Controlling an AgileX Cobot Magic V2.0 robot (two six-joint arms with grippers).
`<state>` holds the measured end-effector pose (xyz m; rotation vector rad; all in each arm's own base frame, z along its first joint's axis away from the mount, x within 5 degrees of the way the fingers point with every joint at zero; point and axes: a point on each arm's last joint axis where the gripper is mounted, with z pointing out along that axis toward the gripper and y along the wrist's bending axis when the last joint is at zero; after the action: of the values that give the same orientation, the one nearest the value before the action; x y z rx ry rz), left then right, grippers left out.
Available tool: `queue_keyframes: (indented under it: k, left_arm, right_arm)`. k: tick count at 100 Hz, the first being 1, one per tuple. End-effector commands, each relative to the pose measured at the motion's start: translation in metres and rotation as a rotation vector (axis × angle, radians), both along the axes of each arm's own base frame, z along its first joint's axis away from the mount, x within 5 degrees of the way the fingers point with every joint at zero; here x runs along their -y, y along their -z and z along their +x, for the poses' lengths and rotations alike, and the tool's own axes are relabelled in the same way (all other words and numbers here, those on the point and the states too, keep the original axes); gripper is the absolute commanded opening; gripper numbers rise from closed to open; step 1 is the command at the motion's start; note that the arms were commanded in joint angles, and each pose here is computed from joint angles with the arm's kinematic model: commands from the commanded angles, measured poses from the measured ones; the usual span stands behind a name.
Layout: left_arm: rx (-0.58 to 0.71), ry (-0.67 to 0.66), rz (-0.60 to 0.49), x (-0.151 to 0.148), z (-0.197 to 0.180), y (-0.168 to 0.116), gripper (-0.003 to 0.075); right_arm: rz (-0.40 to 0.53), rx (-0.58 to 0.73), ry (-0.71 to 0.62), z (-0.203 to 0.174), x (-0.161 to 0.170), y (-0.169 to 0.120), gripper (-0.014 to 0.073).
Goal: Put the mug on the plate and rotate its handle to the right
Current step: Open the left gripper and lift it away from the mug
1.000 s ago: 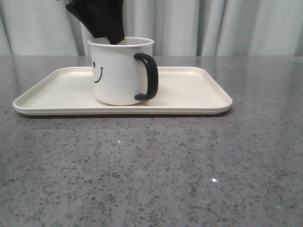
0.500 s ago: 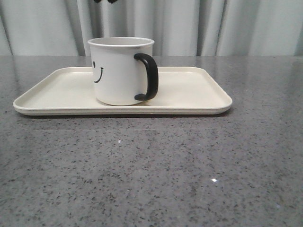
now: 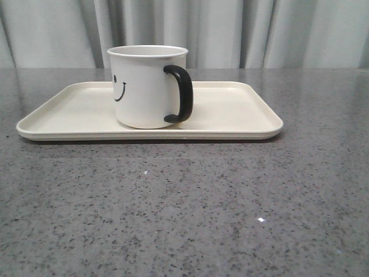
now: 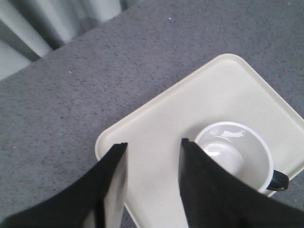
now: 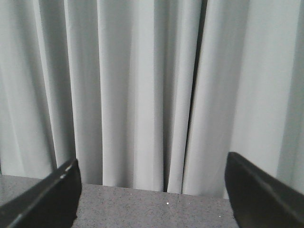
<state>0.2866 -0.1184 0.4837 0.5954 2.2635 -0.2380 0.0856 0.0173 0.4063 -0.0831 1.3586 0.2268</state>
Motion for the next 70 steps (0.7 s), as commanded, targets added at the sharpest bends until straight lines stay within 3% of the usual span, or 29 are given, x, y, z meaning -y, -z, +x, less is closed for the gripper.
queue_keyframes:
  k: [1,20,46,70]
  left_arm:
    - [0.109,-0.045,-0.051,-0.022,-0.028,-0.034,0.026]
    - [0.214,-0.179,-0.033,-0.063,-0.057,-0.057,0.0246]
    - [0.244,-0.344,0.026,-0.102,-0.091,-0.057,-0.002]
    - [0.226,-0.448,0.057,-0.122,-0.119,-0.035,-0.002]
  right_arm:
    - [0.019,0.05,0.03,0.0,0.003,-0.013,0.0615]
    - [0.019,0.05,0.03,0.0,0.003,-0.013,0.0615]
    - [0.019,0.05,0.03,0.0,0.003,-0.013,0.0615]
    - [0.019,0.05,0.03,0.0,0.003,-0.013,0.0615]
